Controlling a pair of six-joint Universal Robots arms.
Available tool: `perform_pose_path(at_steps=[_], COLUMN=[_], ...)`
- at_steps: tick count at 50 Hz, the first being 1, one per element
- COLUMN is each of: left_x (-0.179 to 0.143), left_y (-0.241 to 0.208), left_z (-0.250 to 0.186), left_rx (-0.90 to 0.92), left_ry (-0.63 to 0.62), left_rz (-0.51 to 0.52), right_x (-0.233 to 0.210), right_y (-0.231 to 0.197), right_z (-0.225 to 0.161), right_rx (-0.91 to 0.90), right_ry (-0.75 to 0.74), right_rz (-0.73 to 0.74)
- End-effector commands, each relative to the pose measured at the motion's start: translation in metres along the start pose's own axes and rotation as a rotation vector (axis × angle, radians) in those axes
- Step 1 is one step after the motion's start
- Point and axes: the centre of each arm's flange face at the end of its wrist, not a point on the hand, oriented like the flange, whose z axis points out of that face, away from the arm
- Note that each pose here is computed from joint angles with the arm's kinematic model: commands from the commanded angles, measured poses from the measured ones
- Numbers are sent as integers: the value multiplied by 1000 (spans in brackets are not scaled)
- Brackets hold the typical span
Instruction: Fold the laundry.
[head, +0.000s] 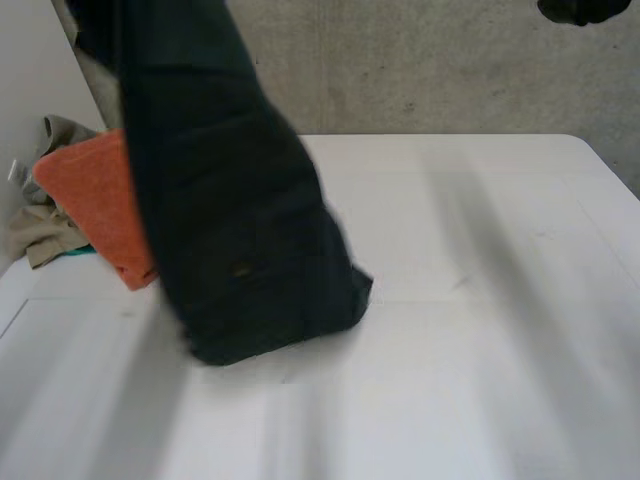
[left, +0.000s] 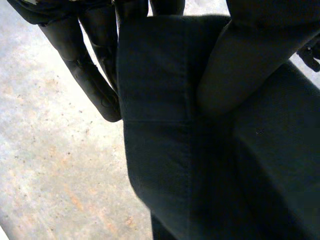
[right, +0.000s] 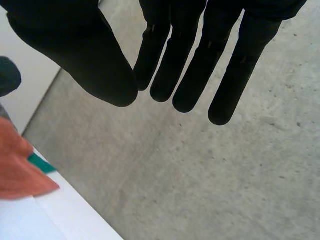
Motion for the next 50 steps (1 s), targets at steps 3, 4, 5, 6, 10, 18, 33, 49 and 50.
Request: perform_pose_path(at_steps=[3,4,5,6,10,18,33,49,50], left_x=[38,41,42,44,46,46,44,12,12], left_y=[109,123,128,132,131,102,80,103,108], left_z=[40,42,43,43,41,31,20,7,5], left_rx=[-307,-346,-361,-370,-373,-305,-254,-338,-356], left_ry=[124,127,127,130,134,142,147,58,66], left_rz=[35,35,33,29,-1,-24,-30,-4,-3], right_x=[-59,-70,-77,-85,-119,-190,-263,-97,-93], right_y=[82,104,113,123,171,227,250,127,121], right_z=[-12,-18,-21,-23,-35,-52,-40,27,29], right_rx=[-375,-452,-483,-512,-632,-779,-773,-341,-333], right_ry=[-153,-173,-183,-195,-224,-283,-137,-146,-169], right_rz=[174,202,213,223,267,467,845,194,162])
